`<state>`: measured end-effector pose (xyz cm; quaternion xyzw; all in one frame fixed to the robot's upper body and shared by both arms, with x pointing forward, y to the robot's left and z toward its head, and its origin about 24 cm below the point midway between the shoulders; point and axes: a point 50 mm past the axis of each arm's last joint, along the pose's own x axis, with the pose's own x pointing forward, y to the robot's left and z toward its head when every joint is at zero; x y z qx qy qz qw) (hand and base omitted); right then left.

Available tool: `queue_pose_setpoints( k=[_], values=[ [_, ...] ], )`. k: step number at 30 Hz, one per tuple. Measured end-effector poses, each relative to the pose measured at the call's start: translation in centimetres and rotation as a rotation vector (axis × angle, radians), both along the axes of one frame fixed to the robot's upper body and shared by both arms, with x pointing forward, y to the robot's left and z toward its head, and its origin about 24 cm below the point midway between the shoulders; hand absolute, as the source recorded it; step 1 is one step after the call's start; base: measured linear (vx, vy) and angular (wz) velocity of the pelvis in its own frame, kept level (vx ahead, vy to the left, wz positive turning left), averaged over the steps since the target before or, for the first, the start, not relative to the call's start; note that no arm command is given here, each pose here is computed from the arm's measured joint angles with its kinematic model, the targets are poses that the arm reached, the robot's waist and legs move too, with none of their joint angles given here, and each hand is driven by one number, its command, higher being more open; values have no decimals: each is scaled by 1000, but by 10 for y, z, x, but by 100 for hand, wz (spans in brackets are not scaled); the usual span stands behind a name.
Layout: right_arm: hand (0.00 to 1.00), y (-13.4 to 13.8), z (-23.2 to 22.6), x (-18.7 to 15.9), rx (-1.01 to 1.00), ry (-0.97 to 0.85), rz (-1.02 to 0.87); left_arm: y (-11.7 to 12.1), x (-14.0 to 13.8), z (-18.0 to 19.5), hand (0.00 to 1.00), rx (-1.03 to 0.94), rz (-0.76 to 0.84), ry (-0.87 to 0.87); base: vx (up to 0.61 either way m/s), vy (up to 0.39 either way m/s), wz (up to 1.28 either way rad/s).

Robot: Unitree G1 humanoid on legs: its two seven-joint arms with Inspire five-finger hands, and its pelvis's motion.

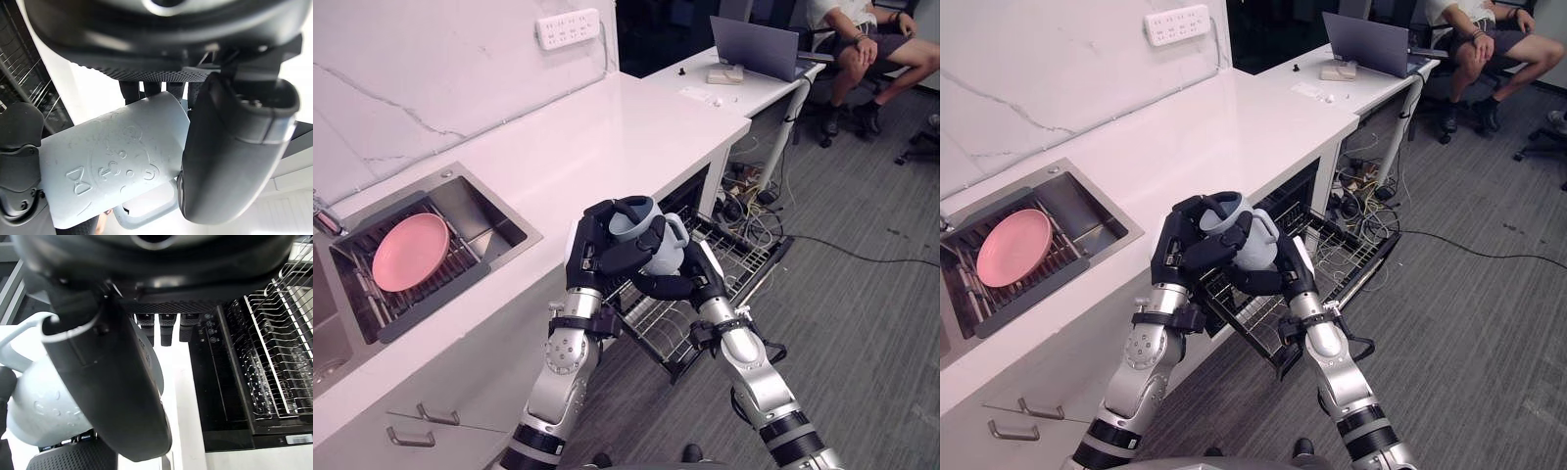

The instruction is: Walk over to the sink, pick up the cup, carry it to the dishwasher, place the cup inside the dishwasher, then close the dishwasher door

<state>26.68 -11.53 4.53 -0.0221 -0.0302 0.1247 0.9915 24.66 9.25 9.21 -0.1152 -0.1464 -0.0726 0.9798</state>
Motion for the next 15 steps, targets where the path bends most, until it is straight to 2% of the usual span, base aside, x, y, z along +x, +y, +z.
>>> queue_pose_setpoints(
  k=[9, 15],
  values=[
    [90, 5, -1, 0, -7, 14, 20, 4, -4, -5, 30, 35, 37, -11, 0, 0, 0],
    [90, 12, -4, -1, -22, 33, 47, 7, -5, -22, 30, 146, 76, 31, 0, 0, 0]
  ],
)
